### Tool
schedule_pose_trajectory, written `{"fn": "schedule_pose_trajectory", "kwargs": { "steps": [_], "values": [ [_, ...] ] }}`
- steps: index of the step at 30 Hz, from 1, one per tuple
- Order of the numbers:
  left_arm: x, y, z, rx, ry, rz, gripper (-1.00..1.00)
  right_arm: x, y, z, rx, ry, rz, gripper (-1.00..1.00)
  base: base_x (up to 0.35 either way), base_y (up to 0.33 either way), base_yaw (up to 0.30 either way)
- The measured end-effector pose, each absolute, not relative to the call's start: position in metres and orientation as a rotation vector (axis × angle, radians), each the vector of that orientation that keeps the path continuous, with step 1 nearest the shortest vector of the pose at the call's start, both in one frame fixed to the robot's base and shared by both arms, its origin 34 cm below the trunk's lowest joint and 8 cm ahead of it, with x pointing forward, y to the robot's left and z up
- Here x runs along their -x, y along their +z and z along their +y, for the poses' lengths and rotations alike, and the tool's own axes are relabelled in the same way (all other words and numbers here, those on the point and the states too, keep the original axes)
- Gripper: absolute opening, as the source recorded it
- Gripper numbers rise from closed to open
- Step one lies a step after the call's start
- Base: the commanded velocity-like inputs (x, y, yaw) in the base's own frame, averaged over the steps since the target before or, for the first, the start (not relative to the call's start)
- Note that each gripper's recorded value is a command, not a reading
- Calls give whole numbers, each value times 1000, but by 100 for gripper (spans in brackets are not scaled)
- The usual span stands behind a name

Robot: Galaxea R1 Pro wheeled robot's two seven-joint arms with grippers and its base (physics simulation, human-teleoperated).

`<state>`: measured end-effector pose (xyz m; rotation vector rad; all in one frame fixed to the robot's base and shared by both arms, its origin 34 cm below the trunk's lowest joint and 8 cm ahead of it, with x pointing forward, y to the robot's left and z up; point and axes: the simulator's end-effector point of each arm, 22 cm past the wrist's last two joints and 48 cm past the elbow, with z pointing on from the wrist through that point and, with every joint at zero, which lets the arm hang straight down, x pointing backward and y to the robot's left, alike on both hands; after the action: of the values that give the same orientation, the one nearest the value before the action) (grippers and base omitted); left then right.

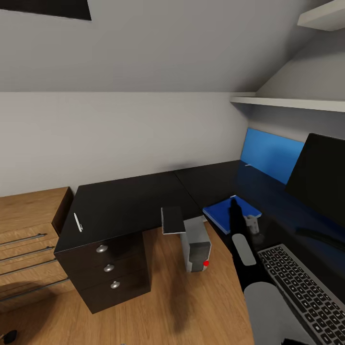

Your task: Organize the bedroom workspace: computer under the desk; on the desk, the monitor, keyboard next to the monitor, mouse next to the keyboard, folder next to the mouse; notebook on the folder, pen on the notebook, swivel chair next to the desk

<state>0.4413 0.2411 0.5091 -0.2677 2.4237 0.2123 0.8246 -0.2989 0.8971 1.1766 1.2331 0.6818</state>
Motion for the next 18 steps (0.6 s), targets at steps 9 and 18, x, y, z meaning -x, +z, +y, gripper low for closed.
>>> {"fn": "schedule_pose_trajectory", "kwargs": {
  "steps": [9,18],
  "values": [
    [-441,509,241,268,212,2423,100,-799,913,-260,-1041,736,1253,100,0,0,0],
    [-442,509,241,268,212,2423,100,-797,913,-236,-1030,785,1269,100,-124,0,0]
  ]
}}
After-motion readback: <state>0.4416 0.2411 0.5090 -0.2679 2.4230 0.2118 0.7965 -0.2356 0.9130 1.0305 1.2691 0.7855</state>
